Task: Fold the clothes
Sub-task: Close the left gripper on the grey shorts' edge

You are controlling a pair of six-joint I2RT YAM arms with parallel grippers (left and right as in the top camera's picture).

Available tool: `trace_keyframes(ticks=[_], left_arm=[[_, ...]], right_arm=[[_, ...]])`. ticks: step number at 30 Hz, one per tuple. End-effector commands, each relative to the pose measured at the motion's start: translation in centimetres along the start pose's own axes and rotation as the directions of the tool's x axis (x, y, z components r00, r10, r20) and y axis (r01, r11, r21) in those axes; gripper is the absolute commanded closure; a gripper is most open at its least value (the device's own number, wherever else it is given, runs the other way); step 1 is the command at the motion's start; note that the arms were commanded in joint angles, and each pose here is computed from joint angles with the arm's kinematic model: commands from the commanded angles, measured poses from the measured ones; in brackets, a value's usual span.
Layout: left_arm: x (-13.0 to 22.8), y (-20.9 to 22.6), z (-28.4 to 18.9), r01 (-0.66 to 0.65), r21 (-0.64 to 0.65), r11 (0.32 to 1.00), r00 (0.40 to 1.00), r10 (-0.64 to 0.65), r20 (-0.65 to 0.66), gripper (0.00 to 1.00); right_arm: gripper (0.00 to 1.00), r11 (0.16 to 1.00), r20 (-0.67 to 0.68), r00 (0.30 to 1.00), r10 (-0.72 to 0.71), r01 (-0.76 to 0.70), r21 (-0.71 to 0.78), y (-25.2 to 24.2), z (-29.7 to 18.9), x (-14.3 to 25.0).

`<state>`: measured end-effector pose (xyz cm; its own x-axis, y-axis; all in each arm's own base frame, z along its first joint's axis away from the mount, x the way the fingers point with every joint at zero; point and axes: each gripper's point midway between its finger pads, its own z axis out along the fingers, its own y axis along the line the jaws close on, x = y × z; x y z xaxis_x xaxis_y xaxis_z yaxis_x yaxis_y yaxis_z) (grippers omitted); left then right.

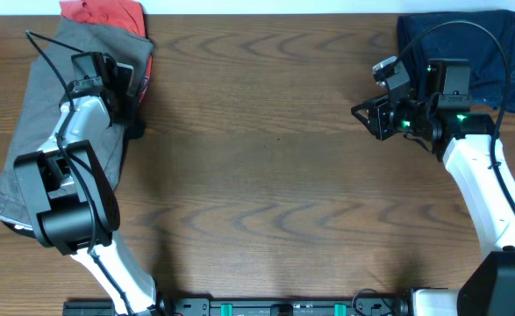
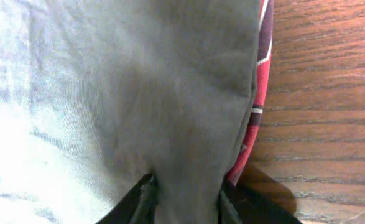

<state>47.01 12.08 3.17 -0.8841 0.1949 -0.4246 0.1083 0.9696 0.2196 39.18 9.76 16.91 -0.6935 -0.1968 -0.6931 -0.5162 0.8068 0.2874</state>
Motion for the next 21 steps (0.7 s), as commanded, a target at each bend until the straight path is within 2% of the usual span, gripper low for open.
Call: trace_keyframes(ticks=[1,7,12,21], left_arm=[[-0.87,0.56,-0.46,-0.008,-0.022,1.0,1.0,0.008,0.021,0.71],[-0.75,0.48,-0.46,-0.008,-0.019,1.0,1.0,0.008,0.016,0.71],[-0.81,0.3,-0.46,0.01,-0.01,1.0,1.0,-0.01,0.019,0.58],[-1.09,-0.14,-0.48,0.038,-0.002,0.999,0.999,-0.038,0.026,0.57]], right_arm=[[0.73,1.0,0.01,1.0,-0.011,0.011,-0.007,0.35,-0.02,-0.64],[0.73,1.0,0.01,1.0,-0.011,0.011,-0.007,0.35,-0.03,-0.65],[0.71,1.0,0.01,1.0,-0.011,0.011,-0.007,0.34,-0.02,-0.64],[0.72,1.0,0.009,1.0,-0.011,0.011,-0.007,0.35,-0.02,-0.63]])
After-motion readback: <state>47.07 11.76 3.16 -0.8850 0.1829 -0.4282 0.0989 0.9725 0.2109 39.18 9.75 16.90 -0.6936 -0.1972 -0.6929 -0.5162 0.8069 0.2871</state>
